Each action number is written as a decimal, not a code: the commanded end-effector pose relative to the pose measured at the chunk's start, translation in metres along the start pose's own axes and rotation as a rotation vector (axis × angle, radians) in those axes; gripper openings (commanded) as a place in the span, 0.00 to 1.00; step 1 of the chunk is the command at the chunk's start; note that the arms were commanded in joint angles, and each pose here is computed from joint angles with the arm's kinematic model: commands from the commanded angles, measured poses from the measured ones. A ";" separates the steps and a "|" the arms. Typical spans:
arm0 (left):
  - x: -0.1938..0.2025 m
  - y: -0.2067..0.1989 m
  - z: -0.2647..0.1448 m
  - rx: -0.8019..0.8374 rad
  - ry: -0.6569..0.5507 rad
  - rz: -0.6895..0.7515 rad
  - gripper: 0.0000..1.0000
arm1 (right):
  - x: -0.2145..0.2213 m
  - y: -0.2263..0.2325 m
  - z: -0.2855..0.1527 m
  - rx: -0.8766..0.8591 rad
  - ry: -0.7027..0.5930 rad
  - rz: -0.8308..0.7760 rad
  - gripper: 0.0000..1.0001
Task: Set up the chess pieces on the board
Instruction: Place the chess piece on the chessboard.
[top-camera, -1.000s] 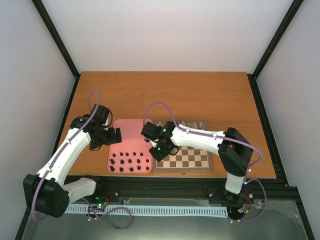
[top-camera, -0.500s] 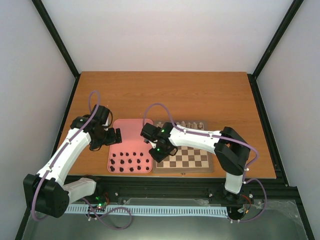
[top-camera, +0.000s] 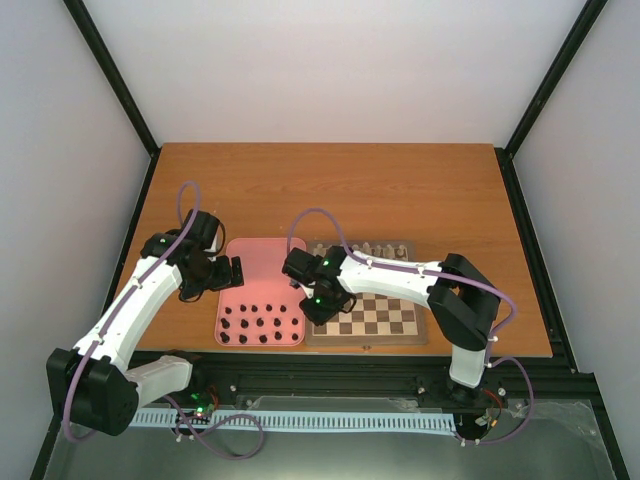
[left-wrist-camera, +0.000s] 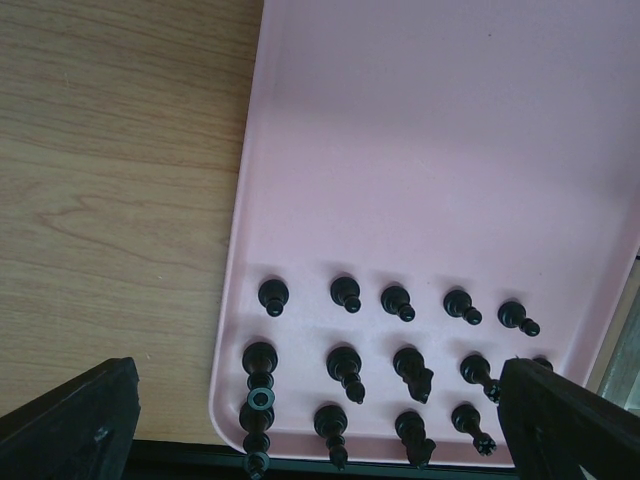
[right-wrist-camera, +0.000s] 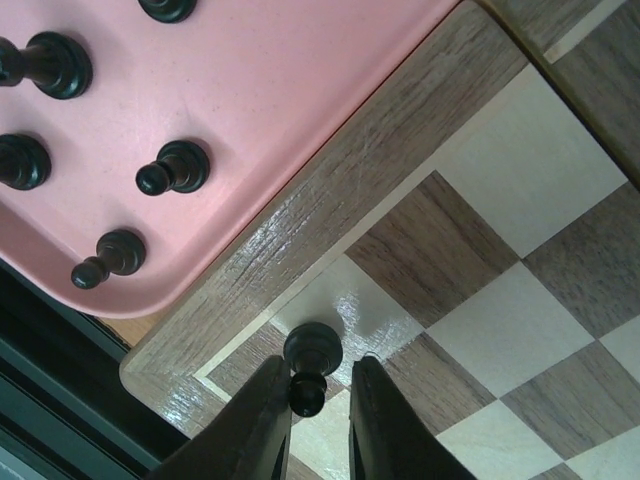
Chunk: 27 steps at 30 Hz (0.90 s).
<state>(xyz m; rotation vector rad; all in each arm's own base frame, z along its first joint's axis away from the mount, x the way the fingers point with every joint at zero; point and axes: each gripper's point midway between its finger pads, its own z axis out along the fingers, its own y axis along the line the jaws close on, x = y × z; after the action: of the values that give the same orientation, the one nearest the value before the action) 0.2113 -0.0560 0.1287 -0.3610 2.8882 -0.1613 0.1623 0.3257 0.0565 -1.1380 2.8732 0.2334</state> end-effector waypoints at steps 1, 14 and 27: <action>-0.003 -0.002 -0.004 0.020 -0.022 -0.007 1.00 | 0.003 -0.001 0.003 0.001 0.010 0.008 0.22; -0.006 -0.004 -0.006 0.024 -0.027 -0.001 1.00 | 0.000 -0.005 -0.001 0.024 -0.009 0.019 0.34; -0.008 -0.005 -0.005 0.026 -0.031 -0.009 1.00 | -0.006 -0.011 0.000 0.067 -0.022 0.013 0.28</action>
<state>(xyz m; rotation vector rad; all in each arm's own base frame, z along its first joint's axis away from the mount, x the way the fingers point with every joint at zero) 0.2112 -0.0570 0.1290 -0.3594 2.8886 -0.1700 0.1690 0.3209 0.0554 -1.1075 2.8603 0.1726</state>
